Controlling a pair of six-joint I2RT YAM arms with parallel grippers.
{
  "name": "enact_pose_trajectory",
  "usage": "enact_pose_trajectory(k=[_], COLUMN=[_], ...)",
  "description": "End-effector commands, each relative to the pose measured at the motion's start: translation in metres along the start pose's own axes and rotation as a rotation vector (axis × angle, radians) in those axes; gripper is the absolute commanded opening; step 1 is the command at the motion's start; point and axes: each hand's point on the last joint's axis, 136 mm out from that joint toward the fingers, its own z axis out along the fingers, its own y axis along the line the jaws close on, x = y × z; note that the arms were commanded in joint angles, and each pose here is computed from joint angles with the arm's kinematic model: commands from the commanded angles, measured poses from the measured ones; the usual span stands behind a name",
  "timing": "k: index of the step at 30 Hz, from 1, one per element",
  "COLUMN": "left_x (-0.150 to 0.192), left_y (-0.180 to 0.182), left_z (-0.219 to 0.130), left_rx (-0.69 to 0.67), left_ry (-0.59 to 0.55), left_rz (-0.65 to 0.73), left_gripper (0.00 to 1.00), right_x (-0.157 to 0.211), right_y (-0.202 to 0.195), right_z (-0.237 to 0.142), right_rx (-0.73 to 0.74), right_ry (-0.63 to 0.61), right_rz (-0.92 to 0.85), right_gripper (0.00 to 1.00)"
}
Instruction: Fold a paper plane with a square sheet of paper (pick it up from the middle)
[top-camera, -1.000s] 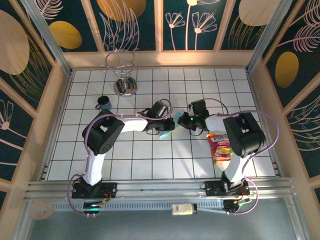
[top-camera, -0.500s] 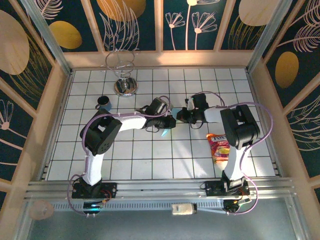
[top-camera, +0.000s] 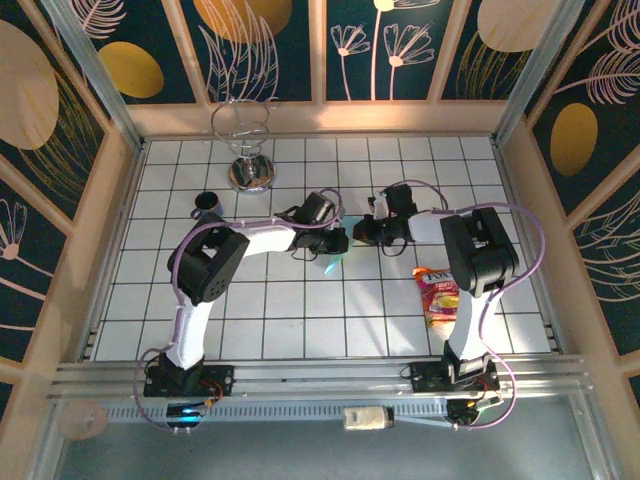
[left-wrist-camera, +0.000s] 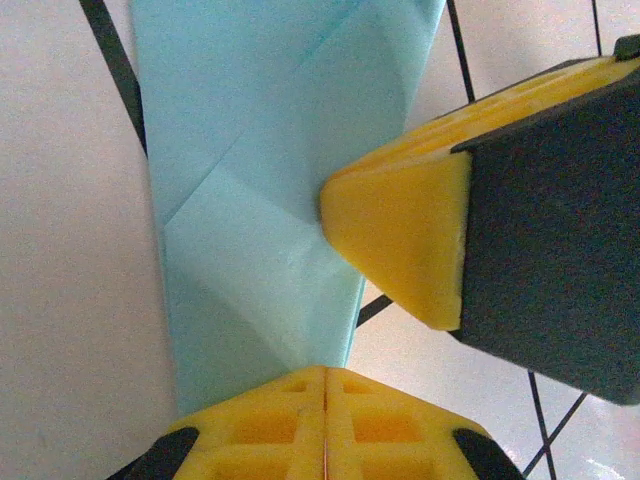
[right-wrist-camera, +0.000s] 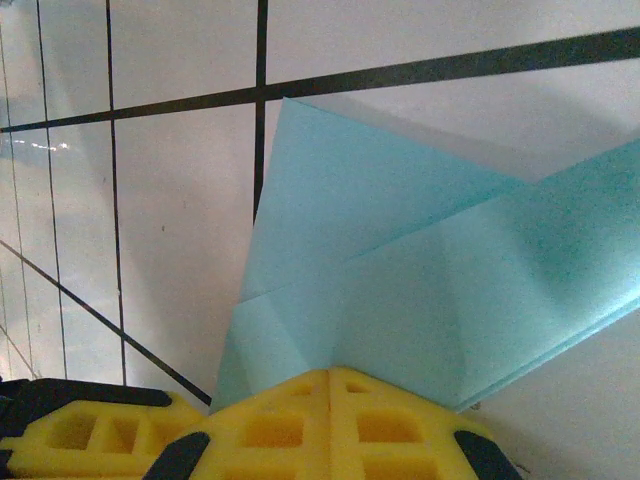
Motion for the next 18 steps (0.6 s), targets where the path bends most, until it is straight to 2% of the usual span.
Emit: enact_pose_trajectory(k=[1, 18], left_x=[0.023, 0.094], left_y=[0.012, 0.031], left_z=[0.005, -0.022], left_rx=[-0.019, -0.1], left_ry=[0.089, 0.219], left_rz=[-0.003, 0.002], left_gripper=[0.06, 0.01], right_x=[0.026, 0.028], right_y=[-0.045, -0.06], right_z=[0.012, 0.017], right_rx=[0.143, 0.202], right_ry=[0.084, 0.098], right_rz=[0.058, 0.096], right_gripper=[0.01, 0.0])
